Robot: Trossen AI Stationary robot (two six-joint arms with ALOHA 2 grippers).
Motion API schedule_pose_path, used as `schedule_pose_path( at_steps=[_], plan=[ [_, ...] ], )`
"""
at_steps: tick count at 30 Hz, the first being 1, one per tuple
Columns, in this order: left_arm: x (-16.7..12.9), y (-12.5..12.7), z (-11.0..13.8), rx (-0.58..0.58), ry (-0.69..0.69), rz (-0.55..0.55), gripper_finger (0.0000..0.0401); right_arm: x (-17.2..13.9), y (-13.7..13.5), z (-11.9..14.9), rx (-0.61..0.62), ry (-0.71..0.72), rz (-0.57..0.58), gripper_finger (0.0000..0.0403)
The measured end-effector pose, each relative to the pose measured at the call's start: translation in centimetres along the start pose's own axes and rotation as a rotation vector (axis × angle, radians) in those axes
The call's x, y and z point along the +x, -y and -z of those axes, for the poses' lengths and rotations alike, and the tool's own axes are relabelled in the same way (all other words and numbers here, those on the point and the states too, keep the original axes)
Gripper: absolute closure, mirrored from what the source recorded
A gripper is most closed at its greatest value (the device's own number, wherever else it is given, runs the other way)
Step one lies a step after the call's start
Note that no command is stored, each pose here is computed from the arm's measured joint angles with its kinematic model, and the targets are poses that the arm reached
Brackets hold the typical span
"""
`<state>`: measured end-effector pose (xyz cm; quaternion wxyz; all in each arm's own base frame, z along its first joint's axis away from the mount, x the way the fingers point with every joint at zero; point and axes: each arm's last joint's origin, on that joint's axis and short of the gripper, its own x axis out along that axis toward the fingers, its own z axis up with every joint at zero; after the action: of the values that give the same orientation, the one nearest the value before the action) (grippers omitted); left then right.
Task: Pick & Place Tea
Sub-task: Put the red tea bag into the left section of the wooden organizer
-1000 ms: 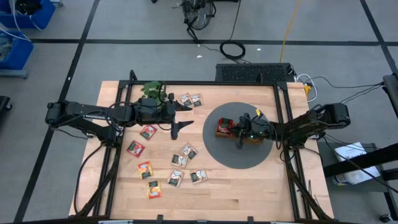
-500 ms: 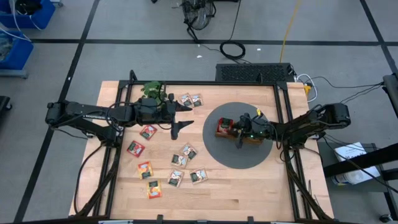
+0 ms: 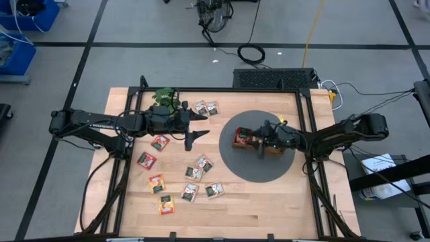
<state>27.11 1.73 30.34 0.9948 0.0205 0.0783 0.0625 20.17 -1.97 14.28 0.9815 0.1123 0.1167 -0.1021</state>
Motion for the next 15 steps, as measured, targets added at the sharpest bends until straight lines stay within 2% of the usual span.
schedule_pose_path(
  at_steps=[4,7,9,12,15],
  plan=[
    [0.0,0.0,0.0,0.004,0.001,0.000,0.0146,0.7,-0.2,0.2,-0.024,-0.044,-0.035,0.0278],
    [0.0,0.0,0.0,0.006,0.001,-0.003,0.0146,1.3,-0.5,-0.8,-0.078,-0.017,-0.050,0.0343],
    [0.0,0.0,0.0,0.006,0.001,-0.006,0.0146,1.7,-0.8,-1.1,-0.135,-0.054,-0.075,0.0385],
    [0.0,0.0,0.0,0.007,0.001,-0.006,0.0146,2.7,-0.8,-1.3,-0.174,-0.196,-0.064,0.0395],
    [0.0,0.0,0.0,0.007,0.001,-0.006,0.0146,3.6,-0.2,-1.1,-0.207,-0.318,0.027,0.0401]
  ],
)
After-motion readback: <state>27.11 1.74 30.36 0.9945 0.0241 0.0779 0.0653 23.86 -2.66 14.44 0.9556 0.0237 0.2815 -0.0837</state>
